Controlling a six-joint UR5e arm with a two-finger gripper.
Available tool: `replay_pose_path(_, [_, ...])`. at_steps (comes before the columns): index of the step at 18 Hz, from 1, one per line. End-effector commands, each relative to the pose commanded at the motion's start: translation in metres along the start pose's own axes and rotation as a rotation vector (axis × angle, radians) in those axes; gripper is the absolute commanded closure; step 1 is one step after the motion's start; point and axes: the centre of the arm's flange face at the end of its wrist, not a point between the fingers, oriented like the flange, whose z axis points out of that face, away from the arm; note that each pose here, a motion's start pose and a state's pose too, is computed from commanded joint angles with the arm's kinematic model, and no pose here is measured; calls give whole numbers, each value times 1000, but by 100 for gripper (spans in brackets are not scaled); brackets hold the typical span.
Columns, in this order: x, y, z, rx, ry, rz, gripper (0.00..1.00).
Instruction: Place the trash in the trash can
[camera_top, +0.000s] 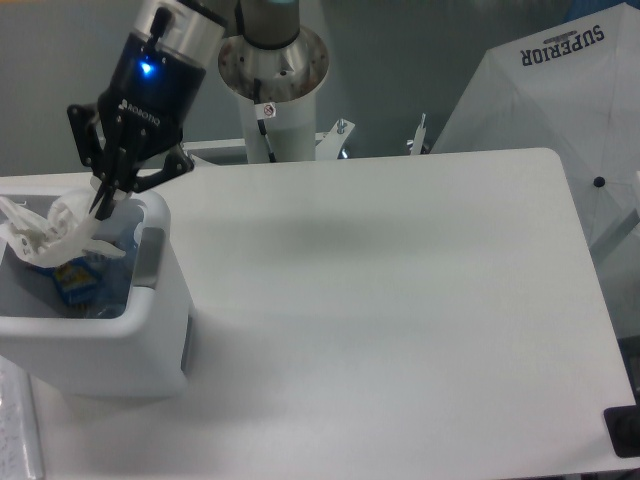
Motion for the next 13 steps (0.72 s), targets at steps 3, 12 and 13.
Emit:
replay_pose_path(3, [1, 1, 9, -8, 14, 10, 100])
replay_pose_path(12, [8, -3, 21, -15, 39, 1, 0])
replay_pose_path(13, [9, -5, 18, -9, 36, -25, 0])
